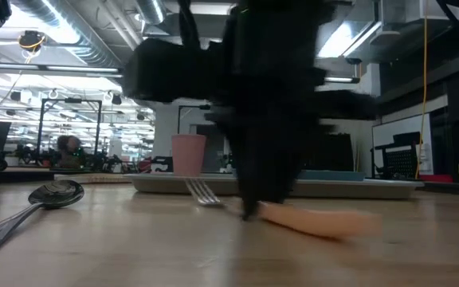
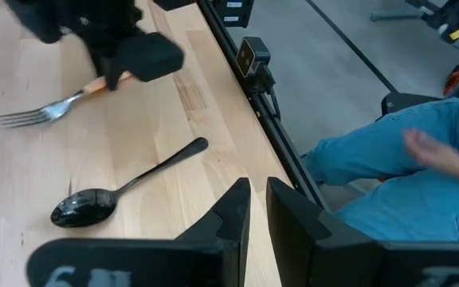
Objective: Pick and place plate/cup/fork/spoon on tray
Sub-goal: Put the orange fork on the gray serving tray to the left of the blue plate
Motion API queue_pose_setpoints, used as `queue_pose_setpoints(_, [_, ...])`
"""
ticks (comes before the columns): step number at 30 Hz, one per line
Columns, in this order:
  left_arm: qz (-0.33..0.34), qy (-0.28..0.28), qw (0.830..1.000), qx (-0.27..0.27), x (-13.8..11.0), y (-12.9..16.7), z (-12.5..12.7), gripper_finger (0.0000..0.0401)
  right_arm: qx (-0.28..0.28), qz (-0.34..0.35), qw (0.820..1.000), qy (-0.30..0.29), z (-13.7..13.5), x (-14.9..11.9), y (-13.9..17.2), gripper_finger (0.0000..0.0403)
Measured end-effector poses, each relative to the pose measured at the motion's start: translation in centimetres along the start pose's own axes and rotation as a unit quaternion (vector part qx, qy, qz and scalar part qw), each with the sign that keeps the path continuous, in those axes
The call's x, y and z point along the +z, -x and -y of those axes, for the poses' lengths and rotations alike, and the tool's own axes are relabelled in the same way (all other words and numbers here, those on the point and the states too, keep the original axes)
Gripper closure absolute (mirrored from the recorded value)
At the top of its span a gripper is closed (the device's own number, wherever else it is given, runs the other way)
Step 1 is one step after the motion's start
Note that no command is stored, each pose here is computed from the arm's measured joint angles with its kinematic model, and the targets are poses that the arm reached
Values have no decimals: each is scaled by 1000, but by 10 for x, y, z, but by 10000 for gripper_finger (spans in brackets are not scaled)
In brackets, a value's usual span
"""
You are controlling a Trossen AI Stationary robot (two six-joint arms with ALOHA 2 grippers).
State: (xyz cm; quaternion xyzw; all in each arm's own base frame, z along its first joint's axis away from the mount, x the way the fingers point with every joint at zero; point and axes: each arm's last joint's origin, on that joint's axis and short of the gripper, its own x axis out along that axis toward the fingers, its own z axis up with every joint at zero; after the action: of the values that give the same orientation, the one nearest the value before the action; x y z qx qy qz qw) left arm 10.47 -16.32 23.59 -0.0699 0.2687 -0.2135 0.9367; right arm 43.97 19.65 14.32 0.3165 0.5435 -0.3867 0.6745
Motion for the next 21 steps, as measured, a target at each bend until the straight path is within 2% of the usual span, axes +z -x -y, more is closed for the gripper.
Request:
queue_pose_setpoints(4, [0, 0, 1000, 0, 0, 0, 0, 364, 27, 54, 998, 0, -8, 12, 18, 353])
queue_pose_setpoints(9, [0, 0, 1000, 0, 0, 0, 0, 364, 45, 60, 997, -2, -10, 34, 37, 353])
queue_pose_setpoints(15, [0, 0, 1000, 0, 0, 0, 0, 364, 54, 71, 994, -70, 1, 100, 40, 353])
queue_pose_setpoints(21, [0, 0, 1000, 0, 0, 0, 0, 364, 54, -8, 988, -146, 30, 173, 21, 353])
